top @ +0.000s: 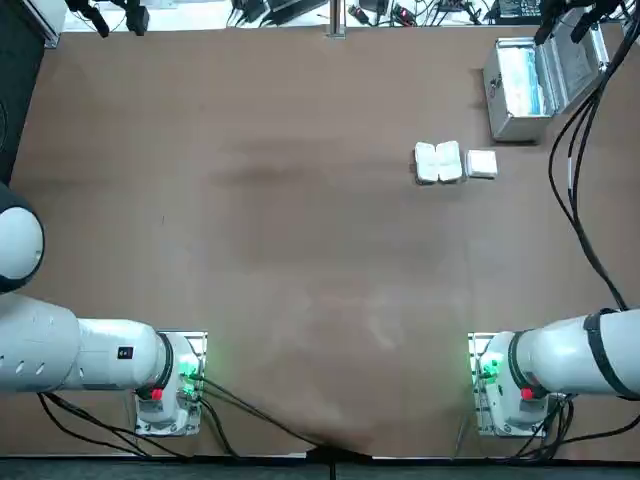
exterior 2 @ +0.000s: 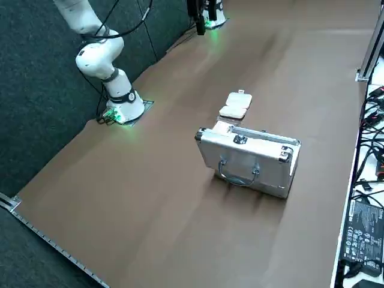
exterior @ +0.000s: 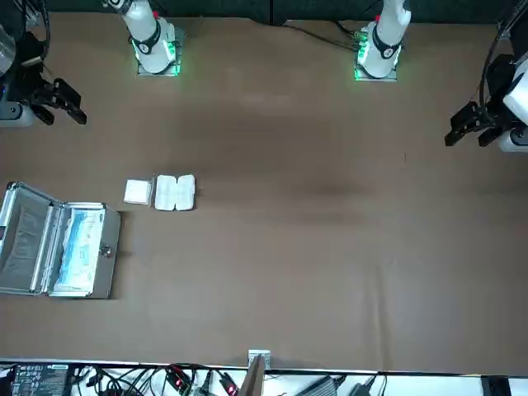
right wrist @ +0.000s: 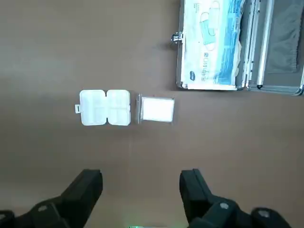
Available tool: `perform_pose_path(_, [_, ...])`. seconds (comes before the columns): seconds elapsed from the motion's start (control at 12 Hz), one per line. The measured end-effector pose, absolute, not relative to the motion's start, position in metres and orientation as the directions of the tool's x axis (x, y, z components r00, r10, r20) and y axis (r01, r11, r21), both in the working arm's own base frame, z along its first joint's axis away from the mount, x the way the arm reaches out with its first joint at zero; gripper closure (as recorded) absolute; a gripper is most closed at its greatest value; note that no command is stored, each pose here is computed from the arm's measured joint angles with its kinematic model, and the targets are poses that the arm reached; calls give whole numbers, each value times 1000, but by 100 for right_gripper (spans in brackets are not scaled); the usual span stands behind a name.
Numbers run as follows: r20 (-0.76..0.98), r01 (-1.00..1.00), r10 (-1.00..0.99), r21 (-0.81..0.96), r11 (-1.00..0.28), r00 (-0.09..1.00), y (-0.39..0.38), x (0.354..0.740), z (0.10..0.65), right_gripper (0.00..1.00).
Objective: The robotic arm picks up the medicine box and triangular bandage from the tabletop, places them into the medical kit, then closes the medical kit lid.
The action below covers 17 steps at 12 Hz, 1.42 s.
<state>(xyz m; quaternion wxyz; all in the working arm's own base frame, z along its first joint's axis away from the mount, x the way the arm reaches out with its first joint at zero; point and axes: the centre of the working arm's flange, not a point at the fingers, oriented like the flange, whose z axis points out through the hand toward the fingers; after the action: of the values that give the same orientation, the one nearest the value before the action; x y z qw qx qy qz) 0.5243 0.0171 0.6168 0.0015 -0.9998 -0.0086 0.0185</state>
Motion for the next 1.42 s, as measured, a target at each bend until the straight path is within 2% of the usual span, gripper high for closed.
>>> perform_pose_path(0.5, [-84,35,35,2,-999,996,29,538,589,0])
perform_pose_path(1.0, [-125,116,113,20,-993,986,90,589,486,0])
perform_pose_path(1.17, [-118,50,46,27,-998,992,114,608,438,0])
perform_pose_path(1.42, [-105,-26,-31,49,-998,994,160,614,397,0])
